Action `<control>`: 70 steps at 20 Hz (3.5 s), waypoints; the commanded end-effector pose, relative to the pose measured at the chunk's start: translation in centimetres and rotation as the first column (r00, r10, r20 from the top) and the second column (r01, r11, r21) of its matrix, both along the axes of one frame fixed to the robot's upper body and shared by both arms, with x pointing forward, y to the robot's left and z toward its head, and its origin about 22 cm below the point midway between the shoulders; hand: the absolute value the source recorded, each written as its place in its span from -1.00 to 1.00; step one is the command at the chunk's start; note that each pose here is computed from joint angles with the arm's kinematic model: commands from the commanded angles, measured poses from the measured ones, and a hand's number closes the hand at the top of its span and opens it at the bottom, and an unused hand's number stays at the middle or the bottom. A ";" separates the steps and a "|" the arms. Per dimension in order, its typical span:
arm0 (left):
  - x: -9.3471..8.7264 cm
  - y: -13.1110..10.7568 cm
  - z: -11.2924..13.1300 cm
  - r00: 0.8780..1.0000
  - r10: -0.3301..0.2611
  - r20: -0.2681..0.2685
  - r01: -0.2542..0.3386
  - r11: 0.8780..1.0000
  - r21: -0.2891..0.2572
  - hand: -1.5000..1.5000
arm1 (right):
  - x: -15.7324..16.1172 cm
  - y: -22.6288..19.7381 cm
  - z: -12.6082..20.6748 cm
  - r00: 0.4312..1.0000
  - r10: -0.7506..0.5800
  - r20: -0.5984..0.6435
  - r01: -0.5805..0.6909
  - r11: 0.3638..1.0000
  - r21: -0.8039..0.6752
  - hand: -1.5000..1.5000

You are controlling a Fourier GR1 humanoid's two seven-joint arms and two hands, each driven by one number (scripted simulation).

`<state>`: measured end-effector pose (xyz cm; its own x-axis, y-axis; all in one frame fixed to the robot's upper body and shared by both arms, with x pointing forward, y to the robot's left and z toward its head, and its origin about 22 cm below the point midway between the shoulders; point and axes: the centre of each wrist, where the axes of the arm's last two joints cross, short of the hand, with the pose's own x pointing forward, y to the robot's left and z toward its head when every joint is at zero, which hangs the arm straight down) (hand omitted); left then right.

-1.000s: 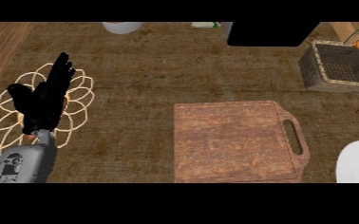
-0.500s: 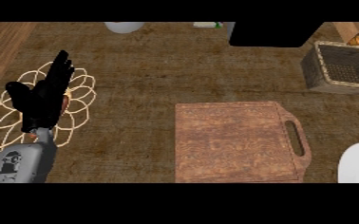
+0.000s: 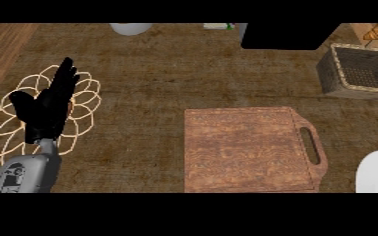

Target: Pick the croissant from the cutting board and place it in the basket

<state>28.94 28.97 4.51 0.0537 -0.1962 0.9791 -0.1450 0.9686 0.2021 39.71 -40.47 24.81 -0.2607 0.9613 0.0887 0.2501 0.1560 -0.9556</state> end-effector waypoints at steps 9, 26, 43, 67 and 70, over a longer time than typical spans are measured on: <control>0.8 0.3 0.7 1.000 -0.021 0.002 0.021 1.000 -0.001 0.00 | 2.3 0.1 -3.2 0.988 -0.025 -0.154 0.014 0.997 -0.072 1.00; -0.2 -0.1 0.2 1.000 0.002 0.006 -0.002 1.000 0.005 0.00 | 1.6 -3.1 -5.8 0.983 -0.087 -0.159 0.054 0.979 -0.198 1.00; 0.3 -0.1 0.9 1.000 -0.025 0.011 0.025 1.000 0.005 0.00 | 1.6 -3.7 -6.1 0.923 -0.172 -0.343 0.117 0.978 -0.175 1.00; -0.3 0.7 0.7 1.000 0.007 0.009 -0.007 1.000 -0.008 0.00 | -1.6 -9.0 -0.3 0.956 -0.149 -0.252 0.272 0.770 0.577 -1.00; 0.3 -0.7 0.8 1.000 0.001 0.015 -0.001 1.000 0.002 0.00 | -3.8 -11.6 0.2 0.947 -0.188 -0.260 0.316 0.686 0.656 -1.00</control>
